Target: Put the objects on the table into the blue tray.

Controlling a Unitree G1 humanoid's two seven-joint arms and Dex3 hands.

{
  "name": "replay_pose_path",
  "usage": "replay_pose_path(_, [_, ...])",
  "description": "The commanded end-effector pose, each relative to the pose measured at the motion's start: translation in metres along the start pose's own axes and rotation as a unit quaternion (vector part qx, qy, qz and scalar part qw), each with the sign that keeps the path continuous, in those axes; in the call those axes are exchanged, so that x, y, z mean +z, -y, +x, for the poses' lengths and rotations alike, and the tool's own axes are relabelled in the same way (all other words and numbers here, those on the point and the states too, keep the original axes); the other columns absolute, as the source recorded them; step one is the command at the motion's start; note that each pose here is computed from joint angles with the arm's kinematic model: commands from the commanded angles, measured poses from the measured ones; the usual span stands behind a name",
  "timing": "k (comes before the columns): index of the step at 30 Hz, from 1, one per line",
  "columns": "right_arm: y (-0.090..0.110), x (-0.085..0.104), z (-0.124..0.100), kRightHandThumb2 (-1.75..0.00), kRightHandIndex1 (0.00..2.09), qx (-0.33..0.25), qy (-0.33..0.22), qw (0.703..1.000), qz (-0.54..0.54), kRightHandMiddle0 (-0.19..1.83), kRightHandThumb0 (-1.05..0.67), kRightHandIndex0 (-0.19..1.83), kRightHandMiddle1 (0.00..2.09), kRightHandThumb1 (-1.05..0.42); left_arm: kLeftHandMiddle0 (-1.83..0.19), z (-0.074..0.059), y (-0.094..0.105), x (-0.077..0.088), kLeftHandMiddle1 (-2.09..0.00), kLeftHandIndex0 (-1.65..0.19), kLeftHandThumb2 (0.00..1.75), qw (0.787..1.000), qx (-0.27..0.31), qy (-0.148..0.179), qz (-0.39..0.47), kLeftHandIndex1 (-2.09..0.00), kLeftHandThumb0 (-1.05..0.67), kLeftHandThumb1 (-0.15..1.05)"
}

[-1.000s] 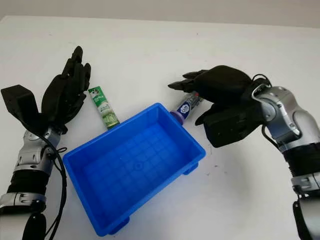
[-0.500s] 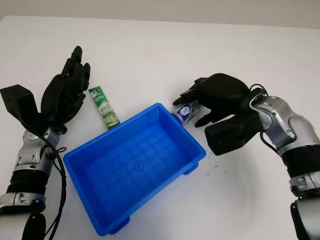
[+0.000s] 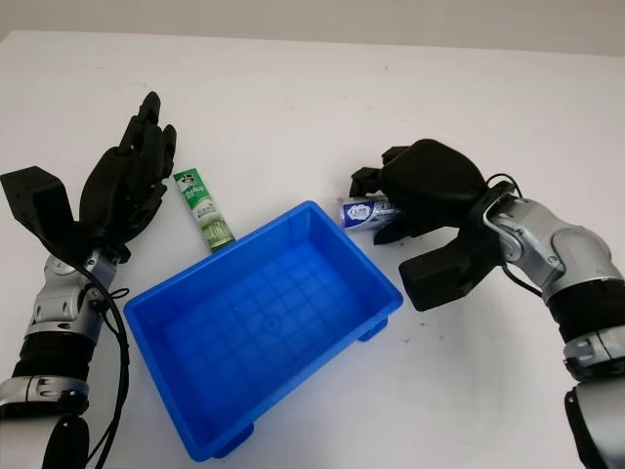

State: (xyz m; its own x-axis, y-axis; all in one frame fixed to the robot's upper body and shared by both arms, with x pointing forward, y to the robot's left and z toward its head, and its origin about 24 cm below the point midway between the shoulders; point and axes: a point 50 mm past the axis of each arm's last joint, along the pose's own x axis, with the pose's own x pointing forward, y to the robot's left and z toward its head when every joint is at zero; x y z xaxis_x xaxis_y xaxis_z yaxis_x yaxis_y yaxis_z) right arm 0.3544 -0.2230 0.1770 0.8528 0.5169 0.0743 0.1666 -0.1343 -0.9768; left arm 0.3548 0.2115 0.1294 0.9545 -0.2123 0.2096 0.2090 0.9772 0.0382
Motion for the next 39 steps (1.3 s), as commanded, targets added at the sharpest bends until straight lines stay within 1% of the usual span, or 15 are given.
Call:
replay_pose_path(1, [0.022, -0.013, 0.000, -0.06, 2.09, -0.050, -0.028, 0.998, -0.004, 0.65, -0.47, 0.91, 2.08, -1.00, 0.19, 0.003, -0.002, 0.007, -0.02, 0.19, 0.63, 1.000, -0.004, 0.011, 0.006, -0.01, -0.79, 1.05])
replay_pose_path(5, [0.042, -0.019, 0.002, -0.06, 2.09, -0.120, -0.049, 0.991, 0.031, 0.74, -0.43, 1.01, 2.09, -1.01, 0.19, 0.003, -0.002, 0.006, -0.02, 0.19, 0.63, 1.000, -0.005, 0.010, 0.007, -0.01, -0.78, 1.05])
replay_pose_path(9, [0.070, -0.015, 0.006, -0.06, 2.09, -0.186, -0.065, 0.968, 0.154, 0.79, -0.40, 1.03, 2.09, -1.03, 0.19, 0.003, -0.002, 0.006, -0.02, 0.19, 0.64, 1.000, -0.006, 0.010, 0.008, 0.00, -0.78, 1.05])
replay_pose_path(11, [0.085, -0.004, 0.007, -0.06, 2.09, -0.214, -0.049, 0.954, 0.204, 0.86, -0.38, 1.06, 2.09, -1.04, 0.19, 0.003, -0.002, 0.006, -0.02, 0.19, 0.63, 1.000, -0.005, 0.009, 0.008, 0.00, -0.79, 1.05])
replay_pose_path(14, [0.104, 0.018, 0.004, -0.09, 2.09, -0.241, 0.005, 0.936, 0.258, 0.97, -0.35, 1.13, 2.09, -1.05, 0.19, 0.004, -0.001, 0.005, -0.01, 0.19, 0.64, 1.000, -0.005, 0.008, 0.008, 0.00, -0.79, 1.05])
replay_pose_path(18, [0.119, 0.053, -0.004, -0.10, 2.09, -0.246, 0.081, 0.917, 0.304, 0.92, -0.37, 1.14, 2.09, -1.05, 0.19, 0.004, 0.001, 0.005, -0.03, 0.19, 0.63, 1.000, -0.002, 0.006, 0.008, -0.02, -0.80, 1.05])
replay_pose_path(23, [0.118, 0.087, -0.013, -0.12, 2.09, -0.189, 0.140, 0.906, 0.352, 0.85, -0.40, 1.21, 2.09, -1.05, 0.19, 0.004, 0.002, 0.004, -0.03, 0.19, 0.62, 1.000, -0.001, 0.006, 0.005, -0.02, -0.80, 1.05])
replay_pose_path(25, [0.116, 0.096, -0.016, -0.13, 2.09, -0.149, 0.163, 0.902, 0.371, 0.82, -0.41, 1.22, 2.09, -1.05, 0.19, 0.003, 0.001, 0.004, -0.03, 0.19, 0.62, 1.000, -0.001, 0.006, 0.005, -0.01, -0.81, 1.05])
replay_pose_path(28, [0.113, 0.104, -0.018, -0.10, 2.09, -0.089, 0.190, 0.903, 0.374, 0.74, -0.43, 1.14, 2.09, -1.04, 0.19, 0.003, 0.001, 0.004, -0.01, 0.19, 0.63, 1.000, -0.002, 0.007, 0.008, 0.00, -0.80, 1.05])
replay_pose_path(31, [0.109, 0.106, -0.018, -0.07, 2.09, -0.039, 0.209, 0.907, 0.364, 0.68, -0.47, 0.96, 2.09, -1.05, 0.19, 0.002, 0.001, 0.004, 0.00, 0.19, 0.63, 1.000, -0.002, 0.007, 0.008, 0.00, -0.80, 1.05])
replay_pose_path(34, [0.104, 0.107, -0.017, -0.06, 2.07, 0.025, 0.217, 0.908, 0.357, 0.42, -0.51, 0.65, 2.04, -1.03, 0.19, 0.002, 0.002, 0.004, -0.02, 0.19, 0.63, 1.000, 0.003, 0.006, 0.006, 0.00, -0.80, 1.05])
replay_pose_path(35, [0.103, 0.107, -0.017, -0.05, 1.99, 0.047, 0.220, 0.911, 0.346, 0.33, -0.53, 0.50, 1.94, -1.02, 0.19, 0.002, 0.002, 0.004, -0.02, 0.19, 0.63, 1.000, 0.003, 0.006, 0.005, 0.00, -0.80, 1.05])
replay_pose_path(37, [0.102, 0.108, -0.016, -0.05, 1.79, 0.079, 0.228, 0.914, 0.326, 0.21, -0.59, 0.20, 1.57, -0.99, 0.19, 0.002, 0.003, 0.004, -0.03, 0.19, 0.62, 1.000, 0.003, 0.005, 0.005, -0.01, -0.80, 1.05])
replay_pose_path(38, [0.101, 0.108, -0.016, -0.05, 1.62, 0.092, 0.232, 0.914, 0.319, 0.18, -0.61, 0.10, 1.33, -0.96, 0.19, 0.002, 0.004, 0.004, -0.03, 0.19, 0.62, 1.000, 0.004, 0.005, 0.005, -0.01, -0.79, 1.05])
replay_pose_path(39, [0.100, 0.109, -0.016, -0.05, 1.27, 0.103, 0.237, 0.913, 0.315, 0.13, -0.65, 0.00, 0.98, -0.95, 0.19, 0.003, 0.004, 0.004, -0.04, 0.19, 0.62, 1.000, 0.004, 0.004, 0.006, -0.02, -0.79, 1.05])
